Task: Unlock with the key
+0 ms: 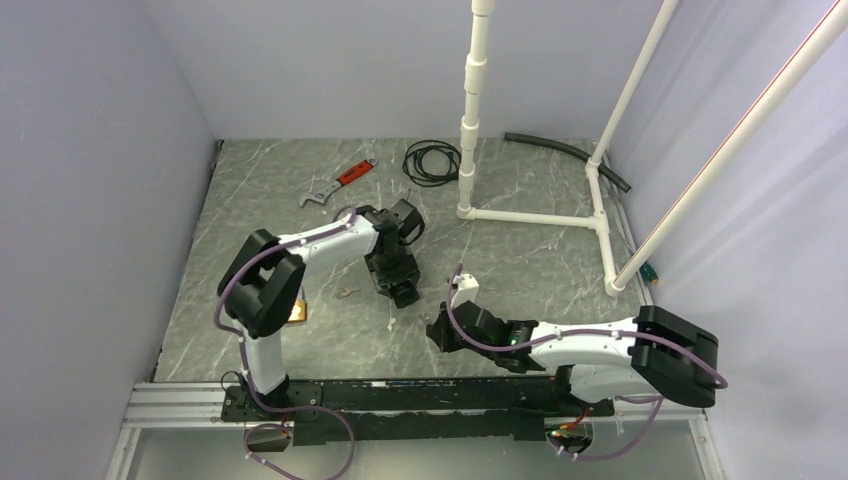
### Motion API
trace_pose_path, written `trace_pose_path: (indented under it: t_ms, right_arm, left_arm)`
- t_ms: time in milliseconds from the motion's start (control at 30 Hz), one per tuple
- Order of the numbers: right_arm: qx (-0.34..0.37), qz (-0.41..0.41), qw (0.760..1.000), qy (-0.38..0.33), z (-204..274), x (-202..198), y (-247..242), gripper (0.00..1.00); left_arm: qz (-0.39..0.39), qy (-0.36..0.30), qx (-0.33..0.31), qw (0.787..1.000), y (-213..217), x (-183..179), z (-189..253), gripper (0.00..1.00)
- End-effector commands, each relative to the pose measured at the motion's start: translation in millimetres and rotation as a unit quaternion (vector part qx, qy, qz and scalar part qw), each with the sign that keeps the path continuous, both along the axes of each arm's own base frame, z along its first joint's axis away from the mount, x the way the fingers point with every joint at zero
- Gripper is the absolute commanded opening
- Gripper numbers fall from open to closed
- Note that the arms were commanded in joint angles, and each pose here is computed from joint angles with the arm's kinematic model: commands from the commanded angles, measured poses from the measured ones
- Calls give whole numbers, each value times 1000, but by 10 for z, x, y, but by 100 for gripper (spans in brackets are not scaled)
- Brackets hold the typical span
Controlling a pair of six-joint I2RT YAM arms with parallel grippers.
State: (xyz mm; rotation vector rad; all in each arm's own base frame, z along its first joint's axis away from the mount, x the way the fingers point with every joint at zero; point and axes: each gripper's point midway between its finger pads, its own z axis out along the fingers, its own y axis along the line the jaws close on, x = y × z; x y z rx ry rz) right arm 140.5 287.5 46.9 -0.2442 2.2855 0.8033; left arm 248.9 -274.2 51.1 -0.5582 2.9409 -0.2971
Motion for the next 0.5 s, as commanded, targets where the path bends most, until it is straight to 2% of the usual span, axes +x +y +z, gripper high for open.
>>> trace_pose_path:
  t_ms: [0, 233, 467]
  right_arm:
    - [16, 11, 998, -53, 170, 129, 152, 0]
    - [20, 55, 995, -86, 263, 108, 292, 0]
    - [4, 61, 994, -94, 219, 159, 367, 0]
  left_arm:
    - [1, 43, 2, 999, -49, -66, 23, 0]
    - [0, 57, -22, 998, -129, -78, -78, 0]
    - [-5, 58, -28, 998, -161, -59, -77, 0]
